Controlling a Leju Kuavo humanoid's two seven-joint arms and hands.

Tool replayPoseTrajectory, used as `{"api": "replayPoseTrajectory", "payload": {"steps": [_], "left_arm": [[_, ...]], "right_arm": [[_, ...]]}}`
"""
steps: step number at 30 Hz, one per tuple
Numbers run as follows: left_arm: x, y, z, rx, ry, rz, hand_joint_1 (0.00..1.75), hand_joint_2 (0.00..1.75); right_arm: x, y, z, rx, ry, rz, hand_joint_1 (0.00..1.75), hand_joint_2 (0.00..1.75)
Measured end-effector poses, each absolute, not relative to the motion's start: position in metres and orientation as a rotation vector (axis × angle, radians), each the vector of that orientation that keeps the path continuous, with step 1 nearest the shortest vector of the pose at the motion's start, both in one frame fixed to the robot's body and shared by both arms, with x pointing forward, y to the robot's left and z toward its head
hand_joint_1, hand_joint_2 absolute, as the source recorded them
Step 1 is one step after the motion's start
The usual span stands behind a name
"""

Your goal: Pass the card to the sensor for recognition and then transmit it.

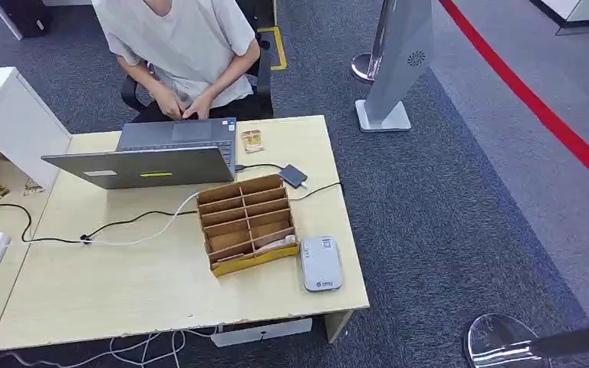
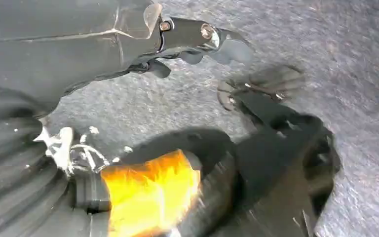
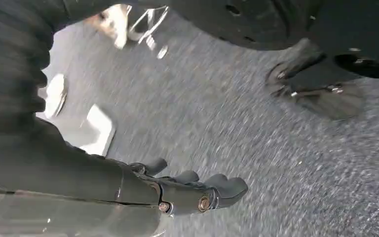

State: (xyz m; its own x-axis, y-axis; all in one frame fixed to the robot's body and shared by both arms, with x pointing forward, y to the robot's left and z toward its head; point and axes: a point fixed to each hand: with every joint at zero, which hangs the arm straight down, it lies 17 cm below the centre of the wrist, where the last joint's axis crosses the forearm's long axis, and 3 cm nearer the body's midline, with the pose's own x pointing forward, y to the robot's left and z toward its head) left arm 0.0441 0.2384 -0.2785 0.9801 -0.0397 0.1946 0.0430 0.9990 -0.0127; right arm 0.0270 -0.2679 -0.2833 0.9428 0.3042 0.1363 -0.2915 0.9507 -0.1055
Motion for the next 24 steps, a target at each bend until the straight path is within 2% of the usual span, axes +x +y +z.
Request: {"api": "replayPoseTrajectory", "payload": {"steps": [8, 24], "left_arm": [[0.035, 0.255, -0.278, -0.003, -0.209, 0.028, 0.00, 0.00], [0.035, 0.260, -0.278, 0.002, -0.216, 0.023, 0.00, 0.00]], "right_arm": [[0.035, -0.261, -0.278, -0.004, -0.213, 0.038, 0.00, 1.75], [0.035, -0.260, -0.277, 0.004, -0.221, 0.018, 0.00, 1.75]]}}
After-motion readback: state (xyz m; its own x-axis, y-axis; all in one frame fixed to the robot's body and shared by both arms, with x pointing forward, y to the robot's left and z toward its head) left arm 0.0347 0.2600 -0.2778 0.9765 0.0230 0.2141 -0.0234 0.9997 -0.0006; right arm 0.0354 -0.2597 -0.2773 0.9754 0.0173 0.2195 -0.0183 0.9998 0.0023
